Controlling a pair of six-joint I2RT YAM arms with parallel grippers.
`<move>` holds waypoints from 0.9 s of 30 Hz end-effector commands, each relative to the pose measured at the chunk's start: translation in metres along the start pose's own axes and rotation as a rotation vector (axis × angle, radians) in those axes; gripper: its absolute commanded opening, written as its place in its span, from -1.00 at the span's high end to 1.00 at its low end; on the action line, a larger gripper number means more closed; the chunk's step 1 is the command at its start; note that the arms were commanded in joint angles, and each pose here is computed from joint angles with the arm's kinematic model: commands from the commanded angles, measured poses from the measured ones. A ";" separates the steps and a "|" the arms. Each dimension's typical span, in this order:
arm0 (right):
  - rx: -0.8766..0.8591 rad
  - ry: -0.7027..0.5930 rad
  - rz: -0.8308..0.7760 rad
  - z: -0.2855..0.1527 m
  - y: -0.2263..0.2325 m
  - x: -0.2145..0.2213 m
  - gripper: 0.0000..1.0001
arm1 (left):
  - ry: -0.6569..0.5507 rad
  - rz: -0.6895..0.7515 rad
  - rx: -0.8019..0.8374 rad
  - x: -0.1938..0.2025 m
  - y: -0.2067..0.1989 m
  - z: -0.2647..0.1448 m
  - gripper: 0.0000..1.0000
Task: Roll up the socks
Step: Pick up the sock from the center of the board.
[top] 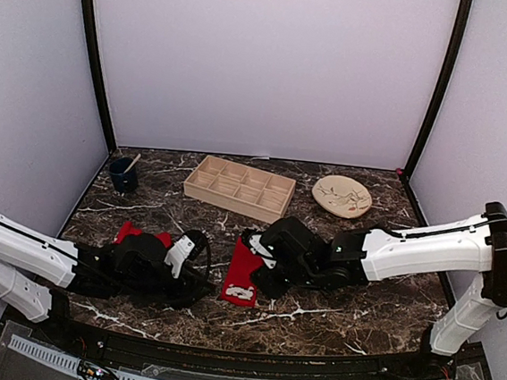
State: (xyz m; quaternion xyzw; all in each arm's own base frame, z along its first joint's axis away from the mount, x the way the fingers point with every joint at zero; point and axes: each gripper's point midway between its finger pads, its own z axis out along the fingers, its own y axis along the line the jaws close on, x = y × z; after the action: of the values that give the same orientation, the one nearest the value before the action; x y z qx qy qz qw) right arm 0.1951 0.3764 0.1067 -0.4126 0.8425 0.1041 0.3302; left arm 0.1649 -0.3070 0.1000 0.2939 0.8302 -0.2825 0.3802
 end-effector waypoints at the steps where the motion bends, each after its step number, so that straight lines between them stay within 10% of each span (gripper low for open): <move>1: 0.001 0.000 0.012 -0.007 0.008 0.013 -0.25 | 0.001 0.040 0.134 0.000 -0.026 0.005 0.13; 12: 0.051 -0.019 0.029 -0.024 0.002 0.025 -0.24 | 0.112 0.162 0.159 0.005 -0.039 0.025 0.21; 27: 0.129 -0.089 0.131 -0.047 -0.024 0.029 -0.29 | 0.352 0.709 -0.144 0.012 -0.041 0.031 0.42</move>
State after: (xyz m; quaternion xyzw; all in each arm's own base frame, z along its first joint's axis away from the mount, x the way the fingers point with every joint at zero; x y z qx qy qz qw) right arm 0.1734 0.3256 0.1046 -0.3632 0.8594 0.0753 0.3519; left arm 0.1374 -0.3778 0.1055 0.5221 0.7594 -0.1573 0.3548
